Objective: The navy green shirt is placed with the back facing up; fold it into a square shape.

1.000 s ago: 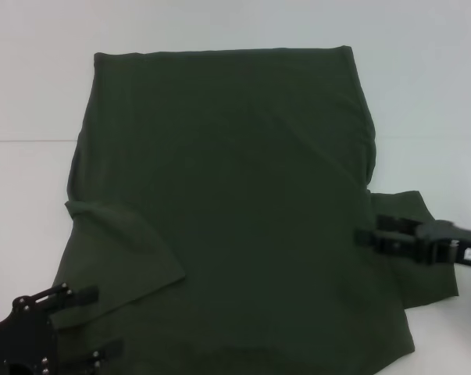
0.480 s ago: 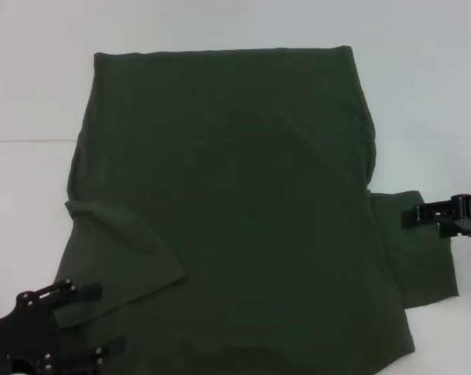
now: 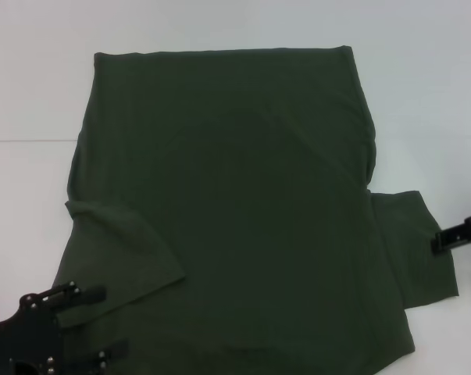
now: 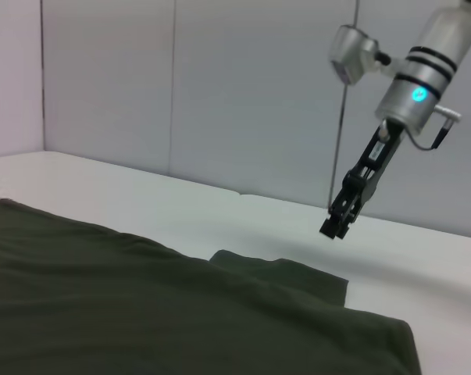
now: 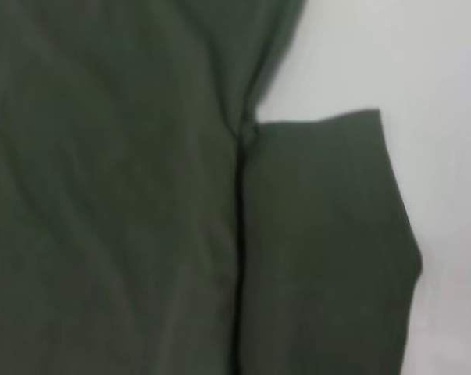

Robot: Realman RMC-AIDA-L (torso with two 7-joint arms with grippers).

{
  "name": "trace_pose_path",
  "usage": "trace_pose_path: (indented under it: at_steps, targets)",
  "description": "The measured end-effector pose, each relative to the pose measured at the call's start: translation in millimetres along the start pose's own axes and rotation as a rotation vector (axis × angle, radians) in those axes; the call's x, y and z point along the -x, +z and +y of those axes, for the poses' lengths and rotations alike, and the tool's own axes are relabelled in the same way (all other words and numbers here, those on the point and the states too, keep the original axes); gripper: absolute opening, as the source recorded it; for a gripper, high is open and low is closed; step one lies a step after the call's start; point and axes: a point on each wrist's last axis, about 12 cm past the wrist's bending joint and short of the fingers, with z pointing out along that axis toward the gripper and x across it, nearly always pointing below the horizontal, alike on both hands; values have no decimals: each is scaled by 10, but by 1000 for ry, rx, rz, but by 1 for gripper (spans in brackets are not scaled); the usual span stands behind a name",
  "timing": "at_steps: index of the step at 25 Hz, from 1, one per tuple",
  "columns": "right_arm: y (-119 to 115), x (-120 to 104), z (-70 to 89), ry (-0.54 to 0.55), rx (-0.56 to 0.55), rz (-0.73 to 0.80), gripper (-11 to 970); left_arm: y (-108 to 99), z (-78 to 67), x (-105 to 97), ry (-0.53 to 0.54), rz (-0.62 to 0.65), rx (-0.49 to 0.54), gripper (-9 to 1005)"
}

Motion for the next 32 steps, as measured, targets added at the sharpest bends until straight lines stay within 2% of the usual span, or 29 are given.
trace_pose_path:
  at_steps: [5, 11, 32]
  targets:
    - [193, -49, -52, 33, -11, 25, 914, 39, -12, 7, 4, 8, -24, 860]
    - [307, -76, -100, 61, -11, 27, 914, 39, -17, 4, 5, 7, -27, 860]
    - [481, -64, -79, 98, 10, 18, 913, 49, -5, 16, 12, 8, -29, 859]
